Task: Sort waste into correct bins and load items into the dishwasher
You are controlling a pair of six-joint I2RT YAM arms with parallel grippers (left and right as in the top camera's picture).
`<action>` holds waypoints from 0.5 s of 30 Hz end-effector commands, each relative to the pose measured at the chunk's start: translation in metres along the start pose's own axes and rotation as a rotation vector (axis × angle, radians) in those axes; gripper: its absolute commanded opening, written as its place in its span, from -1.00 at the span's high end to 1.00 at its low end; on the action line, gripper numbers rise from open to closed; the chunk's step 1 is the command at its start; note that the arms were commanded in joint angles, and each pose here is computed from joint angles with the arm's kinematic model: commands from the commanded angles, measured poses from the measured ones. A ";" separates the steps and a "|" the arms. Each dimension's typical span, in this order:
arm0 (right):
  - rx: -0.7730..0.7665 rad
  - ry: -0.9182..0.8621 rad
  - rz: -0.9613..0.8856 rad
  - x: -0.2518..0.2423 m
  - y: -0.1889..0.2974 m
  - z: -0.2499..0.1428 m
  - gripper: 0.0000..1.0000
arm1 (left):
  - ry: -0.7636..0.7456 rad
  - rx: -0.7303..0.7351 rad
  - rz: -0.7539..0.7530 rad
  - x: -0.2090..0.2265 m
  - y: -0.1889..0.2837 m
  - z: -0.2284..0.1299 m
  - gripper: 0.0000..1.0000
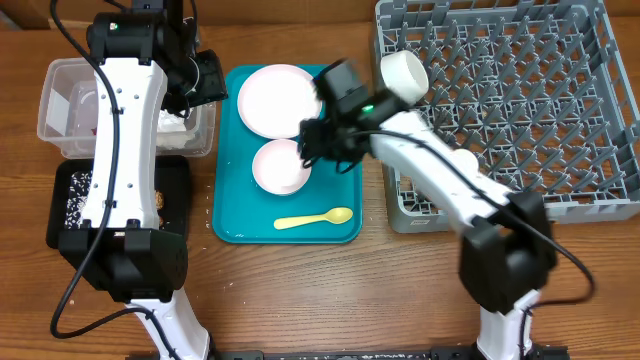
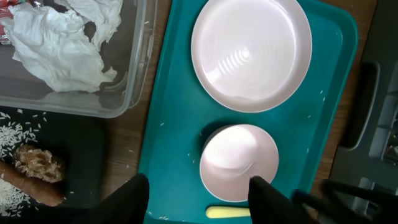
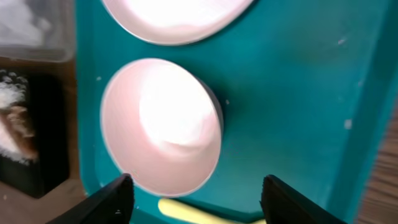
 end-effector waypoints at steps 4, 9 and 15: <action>0.046 -0.093 -0.066 -0.010 -0.042 -0.003 -0.16 | 0.017 -0.001 -0.021 -0.001 0.004 0.000 -0.08; 0.067 -0.122 -0.106 -0.018 -0.060 -0.005 0.03 | 0.018 0.002 -0.018 -0.001 0.003 0.000 -0.09; 0.114 -0.131 -0.118 -0.024 -0.080 -0.011 0.27 | 0.017 0.002 -0.018 -0.001 0.003 0.000 -0.15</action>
Point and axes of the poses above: each gripper's point midway between its finger pads, its own y axis back along the fingers, its own x axis along the line the jaws close on, z = x × y, the point moved 10 cm from there along y, back along the fingers, and after that the axes turned 12 degrees about y, right-handed, at the moved point
